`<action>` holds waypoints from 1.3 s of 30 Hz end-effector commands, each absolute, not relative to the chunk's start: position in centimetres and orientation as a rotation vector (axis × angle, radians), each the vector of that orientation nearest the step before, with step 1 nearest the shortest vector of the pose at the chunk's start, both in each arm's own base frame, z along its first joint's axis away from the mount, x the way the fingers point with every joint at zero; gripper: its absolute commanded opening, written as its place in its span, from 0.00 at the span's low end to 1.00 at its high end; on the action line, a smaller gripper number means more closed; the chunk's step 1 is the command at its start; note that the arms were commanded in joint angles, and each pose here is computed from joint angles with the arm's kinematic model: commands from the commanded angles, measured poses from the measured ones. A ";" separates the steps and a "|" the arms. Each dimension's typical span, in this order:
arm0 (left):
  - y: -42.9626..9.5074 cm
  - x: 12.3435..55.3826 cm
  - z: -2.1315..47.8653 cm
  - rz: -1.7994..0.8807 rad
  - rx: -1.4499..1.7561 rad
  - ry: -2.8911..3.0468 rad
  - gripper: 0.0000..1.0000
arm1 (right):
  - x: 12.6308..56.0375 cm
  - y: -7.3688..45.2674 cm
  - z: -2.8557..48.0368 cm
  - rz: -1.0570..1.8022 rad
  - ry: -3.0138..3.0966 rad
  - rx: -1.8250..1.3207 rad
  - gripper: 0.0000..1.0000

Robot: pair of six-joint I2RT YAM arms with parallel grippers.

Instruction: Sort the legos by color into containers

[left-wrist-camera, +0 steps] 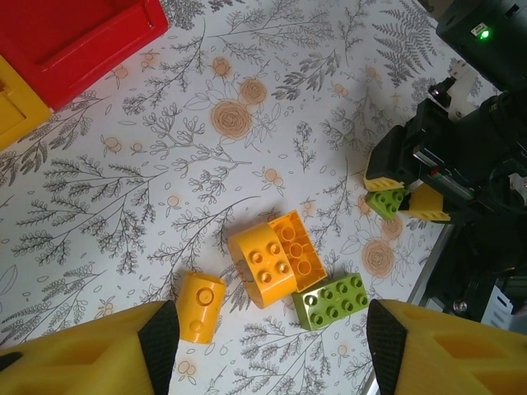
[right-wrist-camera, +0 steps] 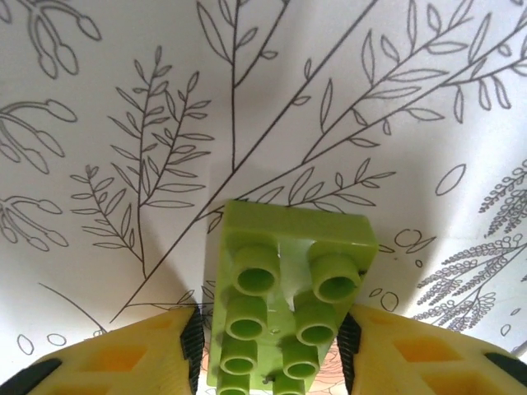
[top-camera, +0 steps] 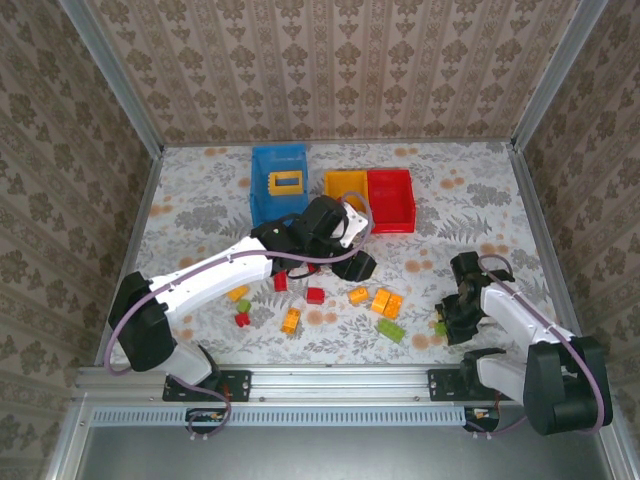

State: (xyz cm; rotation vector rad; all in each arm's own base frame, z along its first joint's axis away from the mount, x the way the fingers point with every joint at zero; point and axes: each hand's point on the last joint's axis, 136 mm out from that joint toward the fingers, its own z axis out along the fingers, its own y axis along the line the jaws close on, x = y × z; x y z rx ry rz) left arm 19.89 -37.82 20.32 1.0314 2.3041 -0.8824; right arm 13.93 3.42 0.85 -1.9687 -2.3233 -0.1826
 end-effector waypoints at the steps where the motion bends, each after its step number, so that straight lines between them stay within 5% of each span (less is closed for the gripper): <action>1: -38.7 20.2 21.6 -0.908 1.030 2.259 0.64 | 14.8 3.1 -0.4 -0.204 -2.364 -1.969 0.42; 9: -37.2 22.0 22.8 -0.860 0.860 2.275 0.64 | 20.9 3.0 3.4 -0.351 -2.677 -1.839 0.31; 21: -29.1 31.5 26.7 -0.689 0.312 2.345 0.63 | 36.7 12.0 12.6 -0.509 -3.370 -0.893 0.31; 30: -23.1 32.9 24.9 -0.562 0.057 2.438 0.63 | 45.5 12.5 10.1 -0.337 -3.429 -0.621 0.36; 39: -18.2 30.2 20.9 -0.380 -0.127 2.572 0.63 | 46.6 12.4 7.9 -0.267 -3.367 -0.599 0.51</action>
